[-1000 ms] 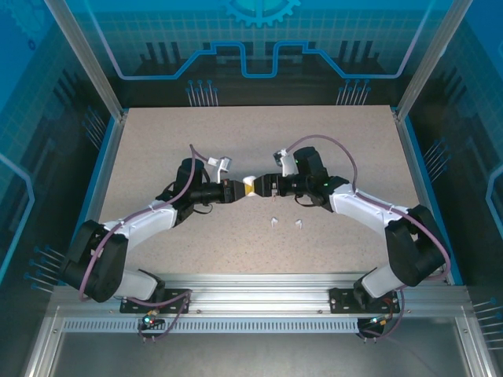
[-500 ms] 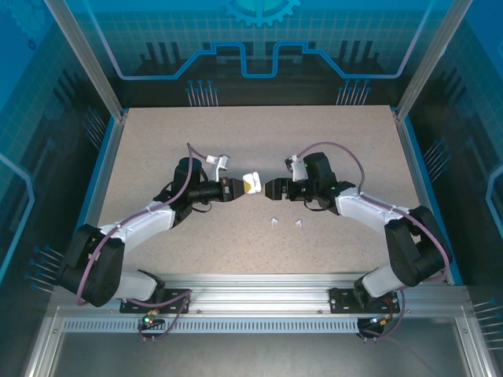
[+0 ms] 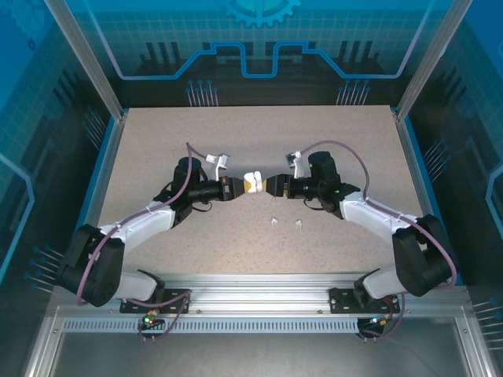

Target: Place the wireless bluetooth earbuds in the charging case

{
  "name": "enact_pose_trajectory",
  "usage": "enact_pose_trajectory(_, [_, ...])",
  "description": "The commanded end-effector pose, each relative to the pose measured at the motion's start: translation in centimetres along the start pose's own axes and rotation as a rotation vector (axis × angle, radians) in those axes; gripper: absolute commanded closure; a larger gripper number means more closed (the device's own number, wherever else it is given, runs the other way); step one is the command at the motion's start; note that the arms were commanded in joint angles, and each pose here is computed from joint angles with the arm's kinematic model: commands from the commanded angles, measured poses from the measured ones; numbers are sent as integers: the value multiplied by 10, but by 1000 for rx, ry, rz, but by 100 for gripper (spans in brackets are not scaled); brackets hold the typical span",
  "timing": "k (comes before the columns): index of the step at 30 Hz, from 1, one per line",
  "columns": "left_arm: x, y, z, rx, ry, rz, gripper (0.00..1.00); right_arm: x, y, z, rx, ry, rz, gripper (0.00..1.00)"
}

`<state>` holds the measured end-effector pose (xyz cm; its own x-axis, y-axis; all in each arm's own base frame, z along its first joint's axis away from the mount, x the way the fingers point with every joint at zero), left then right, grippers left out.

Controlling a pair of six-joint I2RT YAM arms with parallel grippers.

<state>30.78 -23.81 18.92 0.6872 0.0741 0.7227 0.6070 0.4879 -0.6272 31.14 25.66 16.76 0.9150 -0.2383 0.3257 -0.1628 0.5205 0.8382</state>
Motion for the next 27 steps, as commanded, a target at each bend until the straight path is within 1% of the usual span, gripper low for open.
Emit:
enact_pose_trajectory(1, [10,-12,3,-39,-35,-33,100,3,15,-10,46,15,11,41])
enact_pose_trajectory(4, [10,-12,3,-40,-37,-32,100,-2,12,-20,36,34,9,47])
enact_pose_trajectory(5, [11,-12,3,-40,-37,-32,100,-3,11,-24,37,36,10,52])
enact_pose_trajectory(8, [8,-10,2,-40,-32,-27,100,-3,12,-35,49,55,5,70])
enact_pose_trajectory(11, [4,-7,2,-33,-28,-20,100,-8,8,-42,51,78,-13,84])
enact_pose_trajectory(12, [2,-5,1,-30,-26,-18,100,-9,6,-44,47,80,-18,91])
enact_pose_trajectory(13, [1,-4,1,-28,-27,-14,100,-3,15,-45,62,71,-7,98])
enact_pose_trajectory(14, [0,-2,1,-21,-27,-10,100,-2,16,-46,65,72,-7,100])
enact_pose_trajectory(19, [-2,10,4,55,-46,8,100,2,8,-47,4,77,-4,100])
enact_pose_trajectory(21, [0,16,10,99,-67,5,89,4,5,-45,-32,83,10,100])
enact_pose_trajectory(24, [7,20,22,139,-103,1,58,4,-5,-43,-116,98,26,100])
enact_pose_trajectory(25, [9,21,26,149,-110,0,46,4,-7,-42,-142,99,36,100])
enact_pose_trajectory(26, [12,22,31,162,-118,-4,37,5,-10,-40,-162,102,45,100])
enact_pose_trajectory(27, [14,22,35,166,-123,-6,30,5,-12,-39,-176,107,51,100])
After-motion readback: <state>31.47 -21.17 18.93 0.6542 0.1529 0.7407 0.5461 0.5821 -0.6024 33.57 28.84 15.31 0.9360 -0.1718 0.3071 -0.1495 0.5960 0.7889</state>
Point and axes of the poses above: each hand's point on the last joint's axis, 136 mm out from that joint toward the fingers, its own z axis back along the fingers, its own y axis along the line the jaws close on, x = y × z, the point moved 1 cm from there along z, back along the fingers, and after that the axes turned 14 degrees about -z, right-handed, at the moved point
